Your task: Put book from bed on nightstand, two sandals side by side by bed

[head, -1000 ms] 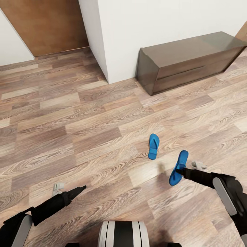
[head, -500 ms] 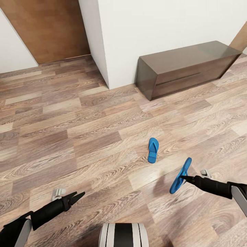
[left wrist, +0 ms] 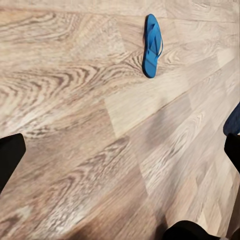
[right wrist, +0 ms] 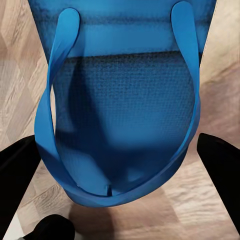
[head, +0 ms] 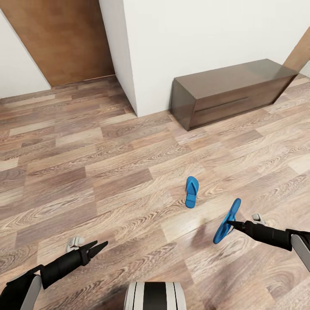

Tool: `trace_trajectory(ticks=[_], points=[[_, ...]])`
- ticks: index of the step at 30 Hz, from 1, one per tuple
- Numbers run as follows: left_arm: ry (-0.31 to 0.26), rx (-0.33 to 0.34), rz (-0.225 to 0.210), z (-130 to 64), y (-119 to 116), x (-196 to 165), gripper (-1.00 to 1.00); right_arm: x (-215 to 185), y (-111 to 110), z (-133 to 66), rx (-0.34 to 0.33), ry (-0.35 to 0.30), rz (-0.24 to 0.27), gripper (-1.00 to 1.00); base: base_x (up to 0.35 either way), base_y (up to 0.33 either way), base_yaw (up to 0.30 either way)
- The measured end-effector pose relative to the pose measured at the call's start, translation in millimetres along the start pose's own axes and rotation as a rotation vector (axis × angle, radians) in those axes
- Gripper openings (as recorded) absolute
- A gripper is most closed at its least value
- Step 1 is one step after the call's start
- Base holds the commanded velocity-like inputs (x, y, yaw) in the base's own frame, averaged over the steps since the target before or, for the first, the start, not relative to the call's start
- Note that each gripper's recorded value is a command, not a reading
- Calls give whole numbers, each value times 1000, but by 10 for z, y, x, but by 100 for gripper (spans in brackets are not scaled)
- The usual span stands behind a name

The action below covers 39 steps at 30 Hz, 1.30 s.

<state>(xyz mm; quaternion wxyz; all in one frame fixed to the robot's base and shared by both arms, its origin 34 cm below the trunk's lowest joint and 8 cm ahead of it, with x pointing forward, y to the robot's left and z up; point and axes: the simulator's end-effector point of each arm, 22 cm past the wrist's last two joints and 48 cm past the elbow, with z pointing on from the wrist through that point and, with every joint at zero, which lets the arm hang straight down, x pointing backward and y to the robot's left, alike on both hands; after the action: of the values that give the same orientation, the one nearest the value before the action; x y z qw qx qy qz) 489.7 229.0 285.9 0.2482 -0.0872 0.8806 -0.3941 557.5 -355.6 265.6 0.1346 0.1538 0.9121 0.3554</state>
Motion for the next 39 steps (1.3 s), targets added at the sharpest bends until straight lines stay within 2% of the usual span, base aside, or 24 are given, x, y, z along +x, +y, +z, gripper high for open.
trace_trajectory(ticks=[6, 9, 11, 12, 14, 18, 21, 22, 26, 33, 36, 39], points=[[-10, 5, 8, -35, -54, -53, 100, -45, 82, -46, -4, -15, -20, -100, 0, 0, 0], [-2, -4, -13, -55, 7, 15, 100, 132, -177, -63, 31, -1, 50, -100, 0, 0, 0], [20, -23, -49, -88, 136, 150, 100, 305, -432, -89, 69, 6, 104, -100, 0, 0, 0], [32, -40, -58, -145, 237, 194, 100, 356, -541, -102, 84, -8, 117, -100, 0, 0, 0], [32, -61, -36, -263, 355, 139, 100, 325, -595, -126, 89, -45, 104, -100, 0, 0, 0], [21, -82, 1, -415, 447, 8, 100, 228, -587, -167, 88, -96, 62, -100, 0, 0, 0], [16, -73, 12, -419, 398, -21, 100, 188, -365, -185, -7, -116, 46, -100, 0, 0, 0], [12, -60, 11, -391, 342, -22, 100, 192, -253, -201, -61, -119, 47, -100, 0, 0, 0], [-5, -14, 7, -338, 163, -38, 100, 165, -103, -250, -114, -128, 36, -100, 0, 0, 0], [-20, -17, 14, -367, 127, -77, 100, 130, -34, -320, -123, -142, 26, -100, 0, 0, 0], [-16, -49, -7, -378, 248, 19, 100, 243, -140, -334, -93, -119, 40, -100, 0, 0, 0], [-24, -109, -21, -427, 518, 205, 100, 407, -267, -345, -52, -76, 45, -100, 0, 0, 0]])
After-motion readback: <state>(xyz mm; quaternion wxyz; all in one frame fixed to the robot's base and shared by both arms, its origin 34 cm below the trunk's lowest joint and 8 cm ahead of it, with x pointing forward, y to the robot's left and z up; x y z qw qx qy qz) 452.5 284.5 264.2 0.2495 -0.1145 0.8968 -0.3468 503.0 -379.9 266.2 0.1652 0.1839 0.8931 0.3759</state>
